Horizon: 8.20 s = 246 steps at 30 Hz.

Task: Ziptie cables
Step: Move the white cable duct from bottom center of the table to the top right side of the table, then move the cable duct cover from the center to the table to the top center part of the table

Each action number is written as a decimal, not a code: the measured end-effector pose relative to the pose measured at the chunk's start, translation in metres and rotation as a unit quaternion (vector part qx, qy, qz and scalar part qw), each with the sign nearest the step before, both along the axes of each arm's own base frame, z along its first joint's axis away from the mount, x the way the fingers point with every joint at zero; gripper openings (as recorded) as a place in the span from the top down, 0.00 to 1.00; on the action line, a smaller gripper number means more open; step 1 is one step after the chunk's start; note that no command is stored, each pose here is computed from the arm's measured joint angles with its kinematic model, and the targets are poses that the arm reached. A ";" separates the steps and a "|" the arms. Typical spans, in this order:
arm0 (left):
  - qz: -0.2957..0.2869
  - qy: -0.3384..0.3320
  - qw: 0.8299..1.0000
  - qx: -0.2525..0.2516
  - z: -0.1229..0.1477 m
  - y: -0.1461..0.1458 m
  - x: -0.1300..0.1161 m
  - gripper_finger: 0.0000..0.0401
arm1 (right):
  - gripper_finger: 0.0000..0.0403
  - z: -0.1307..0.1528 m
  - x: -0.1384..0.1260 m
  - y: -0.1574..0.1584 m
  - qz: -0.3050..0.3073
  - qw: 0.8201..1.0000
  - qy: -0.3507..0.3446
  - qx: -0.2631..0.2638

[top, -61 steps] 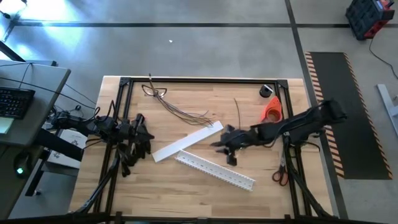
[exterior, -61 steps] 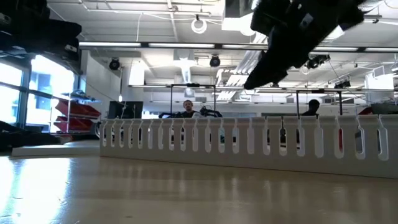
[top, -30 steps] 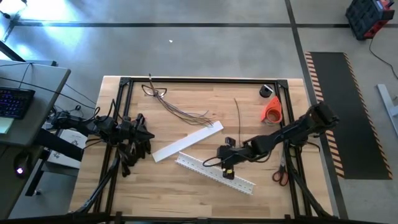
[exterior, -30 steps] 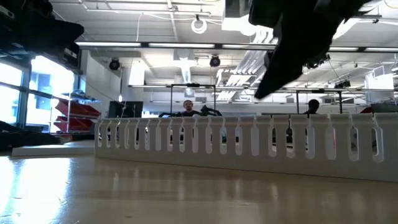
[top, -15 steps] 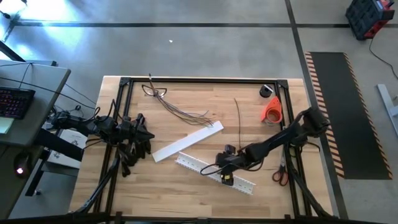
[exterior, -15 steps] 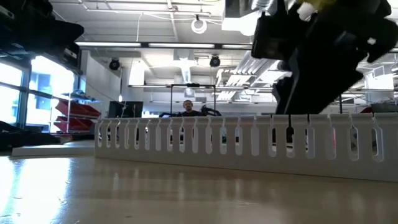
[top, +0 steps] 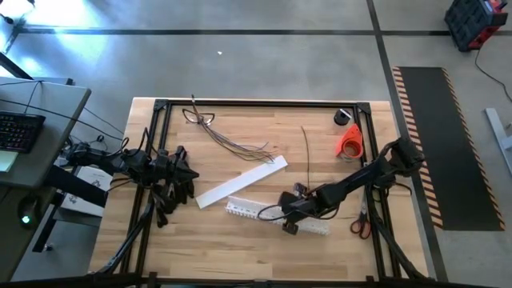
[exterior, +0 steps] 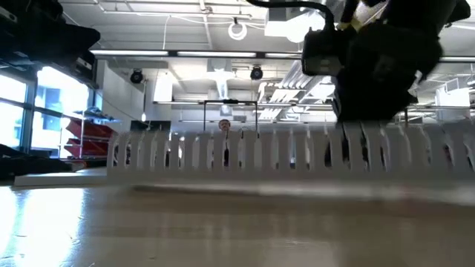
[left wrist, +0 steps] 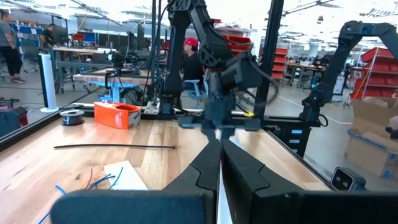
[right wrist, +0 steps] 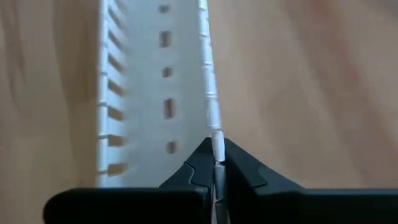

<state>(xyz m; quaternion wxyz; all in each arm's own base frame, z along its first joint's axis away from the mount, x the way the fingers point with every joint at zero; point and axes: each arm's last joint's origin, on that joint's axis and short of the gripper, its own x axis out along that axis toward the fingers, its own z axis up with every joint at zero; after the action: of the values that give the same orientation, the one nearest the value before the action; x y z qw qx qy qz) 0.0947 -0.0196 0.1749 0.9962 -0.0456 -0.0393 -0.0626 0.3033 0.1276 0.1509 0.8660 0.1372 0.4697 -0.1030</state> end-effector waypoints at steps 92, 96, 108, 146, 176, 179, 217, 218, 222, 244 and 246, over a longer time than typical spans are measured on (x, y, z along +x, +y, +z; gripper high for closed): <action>0.215 -0.103 0.971 -0.011 0.022 0.013 -0.005 1.00 | 0.25 -0.041 0.116 -0.164 0.403 0.895 -0.156 -0.113; 0.209 -0.102 0.972 -0.015 0.022 0.013 -0.005 1.00 | 0.25 -0.045 0.116 -0.166 0.403 0.895 -0.153 -0.117; 0.171 -0.098 0.980 -0.031 0.021 0.011 -0.004 1.00 | 0.29 -0.071 0.119 -0.172 0.349 0.922 -0.127 -0.111; 0.166 -0.084 0.982 -0.030 0.018 0.010 -0.002 1.00 | 0.14 -0.076 0.132 -0.170 0.333 0.920 -0.176 -0.109; 0.166 -0.083 0.982 -0.035 0.018 0.010 -0.002 1.00 | 0.48 -0.021 0.127 -0.176 0.236 0.947 -0.207 -0.069; 0.165 -0.082 0.982 -0.036 0.017 0.010 -0.002 1.00 | 0.48 -0.003 0.122 -0.184 0.231 0.946 -0.215 -0.076; 0.164 -0.081 0.982 -0.036 0.017 0.010 -0.002 1.00 | 0.05 -0.037 0.118 -0.220 0.264 0.939 -0.155 -0.156; 0.164 -0.081 0.982 -0.036 0.017 0.010 -0.002 1.00 | 0.04 -0.043 0.118 -0.221 0.263 0.941 -0.149 -0.152; 0.163 -0.080 0.983 -0.037 0.017 0.010 -0.002 1.00 | 0.06 -0.058 0.120 -0.223 0.249 0.945 -0.137 -0.162; 0.157 -0.081 0.983 -0.046 0.017 0.010 -0.002 1.00 | 0.49 -0.076 0.120 -0.218 0.214 0.964 -0.131 -0.089; 0.153 -0.082 0.984 -0.045 0.017 0.009 -0.002 1.00 | 0.49 -0.068 0.121 -0.216 0.210 0.963 -0.142 -0.089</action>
<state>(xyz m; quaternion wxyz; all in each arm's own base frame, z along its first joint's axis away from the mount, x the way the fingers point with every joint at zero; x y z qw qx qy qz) 0.0928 -0.0102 0.1920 0.9844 -0.0786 -0.1298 0.0891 0.4244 -0.0880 0.0828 0.9346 -0.0289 0.3492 0.0608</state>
